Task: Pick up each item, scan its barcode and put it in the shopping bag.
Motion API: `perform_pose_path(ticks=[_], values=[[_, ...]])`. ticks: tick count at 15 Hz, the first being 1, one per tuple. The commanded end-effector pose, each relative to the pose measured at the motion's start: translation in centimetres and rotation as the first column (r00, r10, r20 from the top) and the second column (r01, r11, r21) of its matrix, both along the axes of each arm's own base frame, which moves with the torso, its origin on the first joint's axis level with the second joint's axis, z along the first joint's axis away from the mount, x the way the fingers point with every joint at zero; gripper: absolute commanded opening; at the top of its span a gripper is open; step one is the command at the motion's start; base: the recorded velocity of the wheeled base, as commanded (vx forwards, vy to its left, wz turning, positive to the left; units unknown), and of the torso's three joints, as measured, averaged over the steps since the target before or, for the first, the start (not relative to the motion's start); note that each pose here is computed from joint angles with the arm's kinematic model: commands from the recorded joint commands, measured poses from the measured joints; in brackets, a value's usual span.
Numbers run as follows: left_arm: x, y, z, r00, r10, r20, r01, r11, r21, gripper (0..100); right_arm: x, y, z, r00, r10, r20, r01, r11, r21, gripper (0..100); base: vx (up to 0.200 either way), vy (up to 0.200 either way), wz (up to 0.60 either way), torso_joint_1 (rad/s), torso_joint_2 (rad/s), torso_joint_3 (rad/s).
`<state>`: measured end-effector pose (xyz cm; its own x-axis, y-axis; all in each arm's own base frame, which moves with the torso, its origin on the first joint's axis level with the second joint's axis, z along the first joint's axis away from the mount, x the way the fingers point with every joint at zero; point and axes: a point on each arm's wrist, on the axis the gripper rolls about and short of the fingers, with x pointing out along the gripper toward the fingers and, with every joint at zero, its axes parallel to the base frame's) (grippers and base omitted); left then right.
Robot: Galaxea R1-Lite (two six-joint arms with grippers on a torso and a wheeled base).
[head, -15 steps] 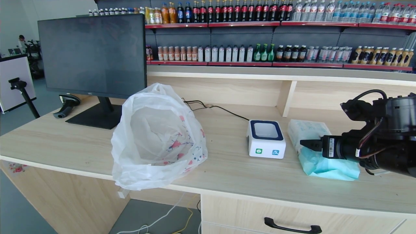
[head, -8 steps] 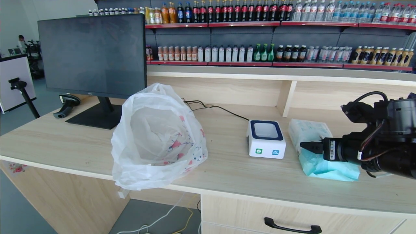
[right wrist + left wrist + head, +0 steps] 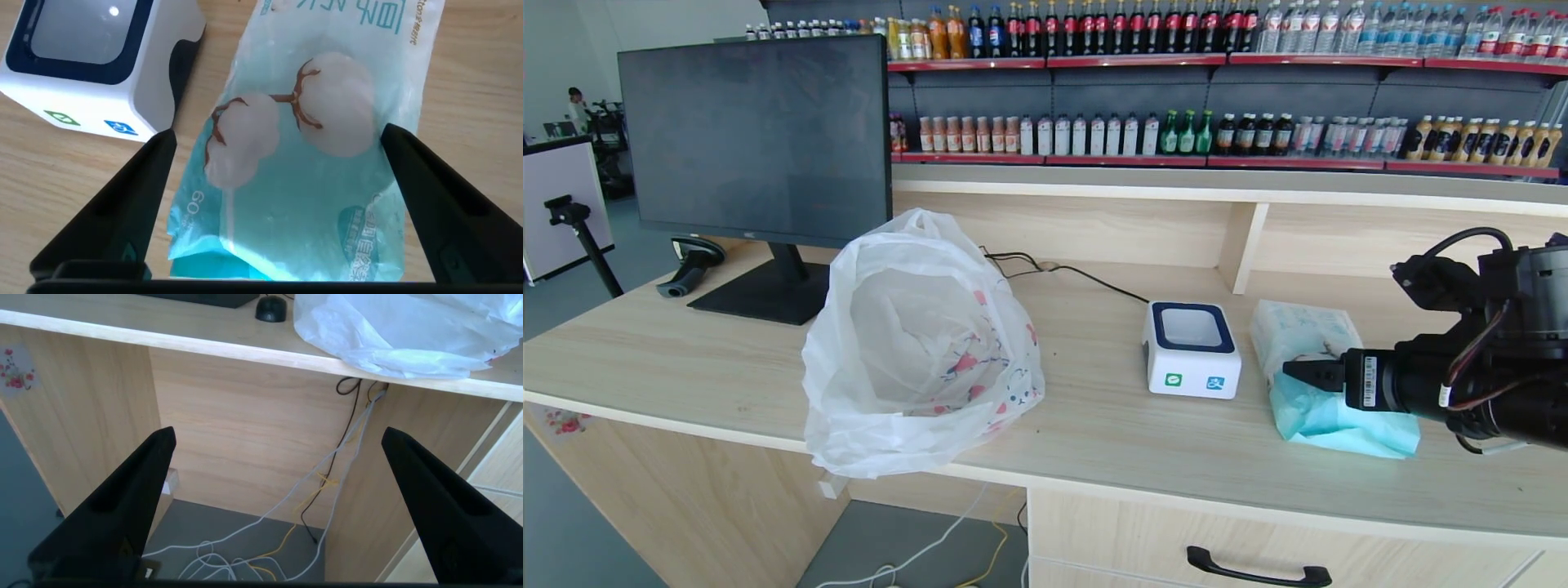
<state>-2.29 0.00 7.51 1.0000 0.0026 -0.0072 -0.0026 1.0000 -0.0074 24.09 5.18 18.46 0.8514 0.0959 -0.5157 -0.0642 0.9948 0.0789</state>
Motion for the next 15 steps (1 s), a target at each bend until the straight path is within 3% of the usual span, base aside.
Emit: perform_pose_path(ticks=[1, 8, 11, 15], values=[[0.0, 0.0, 0.0, 1.0, 0.001, -0.002, -0.001, 1.0, 0.0, 100, -0.3, 0.0, 0.3, 1.0, 0.001, 0.012, -0.001, 1.0, 0.003, 100, 0.0, 0.0, 0.0, 0.0, 0.0, 0.0], [0.0, 0.0, 0.0, 1.0, 0.001, 0.0, -0.001, 1.0, 0.0, 100, 0.4, 0.2, 0.4, 1.0, -0.012, 0.009, 0.012, 1.0, 0.028, 100, 0.0, 0.0, 0.0, 0.0, 0.0, 0.0], [0.0, 0.0, 0.0, 1.0, 0.001, 0.0, -0.001, 1.0, 0.0, 100, 0.6, 0.2, 1.3, 0.999, -0.042, 0.014, 0.041, 0.996, 0.077, 100, 0.0, 0.0, 0.0, 0.0, 0.0, 0.0], [0.0, 0.0, 0.0, 1.0, 0.001, -0.002, -0.001, 1.0, 0.0, 100, 0.2, 0.2, 3.0, 0.992, -0.037, -0.122, 0.044, 0.998, 0.055, 100, 0.0, 0.0, 0.0, 0.0, 0.0, 0.0]])
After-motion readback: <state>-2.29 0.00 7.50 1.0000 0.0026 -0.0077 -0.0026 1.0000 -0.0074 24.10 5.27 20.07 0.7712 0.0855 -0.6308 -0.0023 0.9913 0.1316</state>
